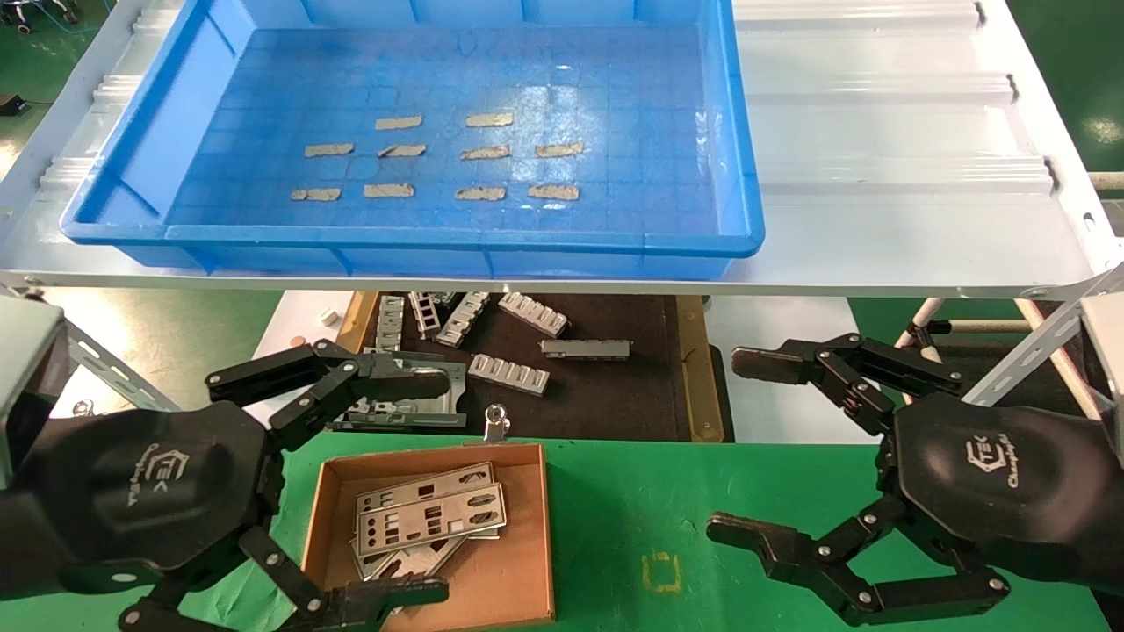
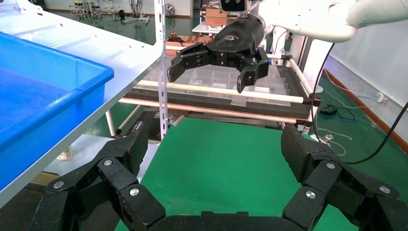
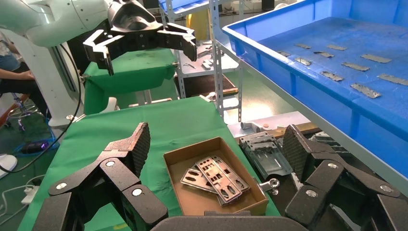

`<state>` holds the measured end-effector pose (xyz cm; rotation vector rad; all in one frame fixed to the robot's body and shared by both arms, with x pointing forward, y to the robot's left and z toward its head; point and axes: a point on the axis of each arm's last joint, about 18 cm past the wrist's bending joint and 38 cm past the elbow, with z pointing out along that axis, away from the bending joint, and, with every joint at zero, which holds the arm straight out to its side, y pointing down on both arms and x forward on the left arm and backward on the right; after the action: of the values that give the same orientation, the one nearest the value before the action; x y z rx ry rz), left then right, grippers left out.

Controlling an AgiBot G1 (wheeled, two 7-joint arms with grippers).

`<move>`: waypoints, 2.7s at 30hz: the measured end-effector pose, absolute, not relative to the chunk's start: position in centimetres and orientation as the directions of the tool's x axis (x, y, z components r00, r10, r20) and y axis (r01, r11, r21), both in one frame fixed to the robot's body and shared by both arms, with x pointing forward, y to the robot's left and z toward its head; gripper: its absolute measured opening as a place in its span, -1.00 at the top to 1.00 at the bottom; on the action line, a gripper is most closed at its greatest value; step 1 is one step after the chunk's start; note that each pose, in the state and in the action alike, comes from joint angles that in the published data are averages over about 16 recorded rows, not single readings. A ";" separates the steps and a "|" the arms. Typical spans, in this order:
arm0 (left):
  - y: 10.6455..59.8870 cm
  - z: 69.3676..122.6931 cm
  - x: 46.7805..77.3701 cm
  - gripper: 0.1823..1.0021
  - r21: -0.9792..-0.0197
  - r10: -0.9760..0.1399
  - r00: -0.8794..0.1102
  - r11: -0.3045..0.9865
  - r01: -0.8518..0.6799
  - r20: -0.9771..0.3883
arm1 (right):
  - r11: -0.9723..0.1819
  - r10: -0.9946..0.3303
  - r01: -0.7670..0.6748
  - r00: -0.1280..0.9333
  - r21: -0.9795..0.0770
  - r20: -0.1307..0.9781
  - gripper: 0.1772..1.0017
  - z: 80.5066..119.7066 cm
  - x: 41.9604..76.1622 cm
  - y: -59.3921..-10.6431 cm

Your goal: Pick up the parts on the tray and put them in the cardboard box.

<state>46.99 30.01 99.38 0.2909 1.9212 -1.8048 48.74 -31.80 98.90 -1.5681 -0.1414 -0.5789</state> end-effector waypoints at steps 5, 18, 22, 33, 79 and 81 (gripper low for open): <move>30.0 99.4 47.0 -1.00 -0.877 -0.171 -0.860 0.106 0.469 -0.481 | -0.099 -0.256 0.430 0.860 -0.897 0.441 -1.00 98.9 48.7 -31.8; 30.0 99.3 47.4 -1.00 -0.878 -0.176 -0.860 0.110 0.466 -0.479 | -0.099 -0.256 0.430 0.860 -0.897 0.441 -1.00 98.9 48.7 -31.8; 30.0 99.2 47.4 -1.00 -0.878 -0.176 -0.860 0.111 0.465 -0.478 | -0.099 -0.256 0.430 0.860 -0.897 0.441 -1.00 98.9 48.7 -31.8; 30.0 99.2 47.5 -1.00 -0.879 -0.178 -0.861 0.112 0.464 -0.477 | -0.099 -0.256 0.430 0.860 -0.897 0.441 -1.00 98.9 48.7 -31.8; 30.0 99.2 47.5 -1.00 -0.879 -0.178 -0.860 0.112 0.464 -0.477 | -0.099 -0.256 0.430 0.860 -0.897 0.441 -1.00 98.9 48.7 -31.8; 30.0 99.2 47.5 -1.00 -0.879 -0.178 -0.860 0.112 0.464 -0.477 | -0.099 -0.256 0.430 0.860 -0.897 0.441 -1.00 98.9 48.7 -31.8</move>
<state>47.55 30.00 99.20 0.2771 1.9247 -1.7984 48.74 -31.80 98.90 -1.5680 -0.1413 -0.5790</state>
